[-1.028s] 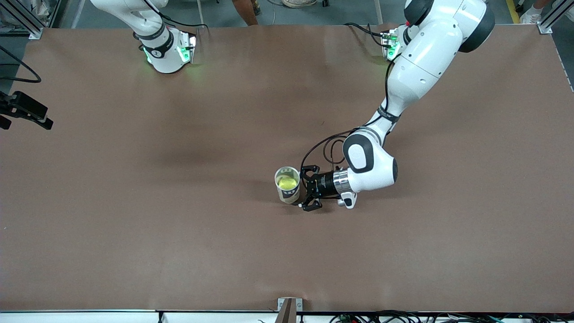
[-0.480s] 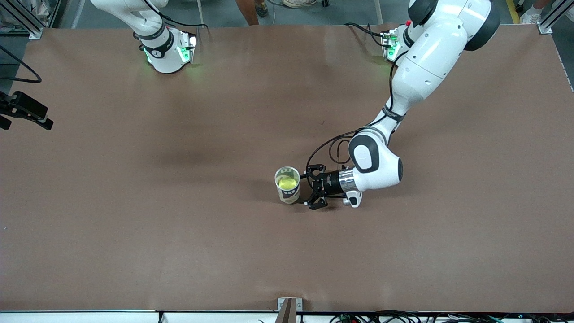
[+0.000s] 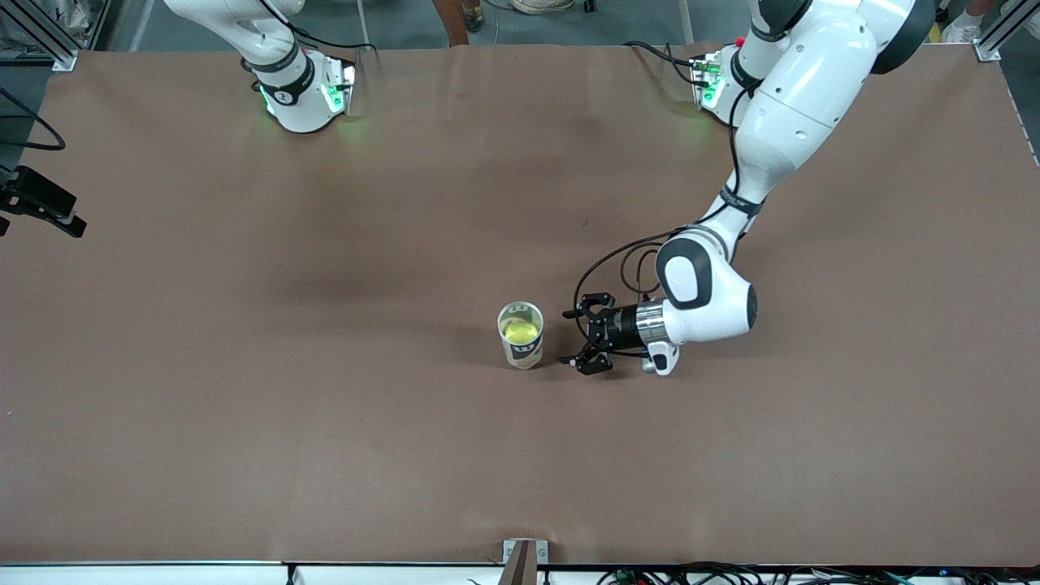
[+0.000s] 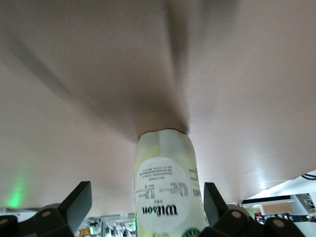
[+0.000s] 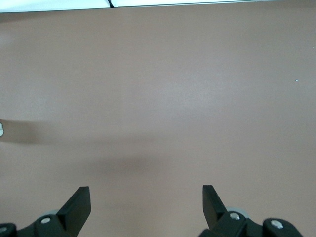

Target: Insert tennis ball vertically with right arm

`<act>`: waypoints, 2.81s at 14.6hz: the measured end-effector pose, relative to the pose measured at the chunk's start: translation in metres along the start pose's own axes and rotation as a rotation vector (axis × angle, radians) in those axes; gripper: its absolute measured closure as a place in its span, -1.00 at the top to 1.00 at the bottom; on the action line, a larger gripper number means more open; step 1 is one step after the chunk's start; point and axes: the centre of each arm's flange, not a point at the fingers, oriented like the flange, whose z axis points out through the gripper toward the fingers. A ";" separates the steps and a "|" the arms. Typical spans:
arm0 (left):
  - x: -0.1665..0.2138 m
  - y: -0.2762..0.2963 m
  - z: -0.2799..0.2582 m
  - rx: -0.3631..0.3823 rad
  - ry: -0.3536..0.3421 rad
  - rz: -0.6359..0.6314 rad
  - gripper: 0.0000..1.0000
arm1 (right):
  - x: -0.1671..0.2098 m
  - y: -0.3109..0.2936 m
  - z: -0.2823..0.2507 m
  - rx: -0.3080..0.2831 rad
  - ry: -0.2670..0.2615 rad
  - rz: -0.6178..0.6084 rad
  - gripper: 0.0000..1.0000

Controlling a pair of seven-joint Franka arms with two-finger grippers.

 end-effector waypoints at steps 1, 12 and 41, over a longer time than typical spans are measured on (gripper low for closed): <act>-0.002 0.003 -0.014 0.009 0.034 0.044 1.00 | 0.000 0.000 0.000 0.000 0.001 0.000 1.00; -0.019 0.033 -0.183 0.355 0.361 0.478 1.00 | 0.000 -0.001 -0.001 0.000 0.002 -0.001 1.00; -0.214 -0.003 -0.451 0.693 0.622 1.291 1.00 | 0.001 -0.004 -0.008 0.000 0.019 -0.007 1.00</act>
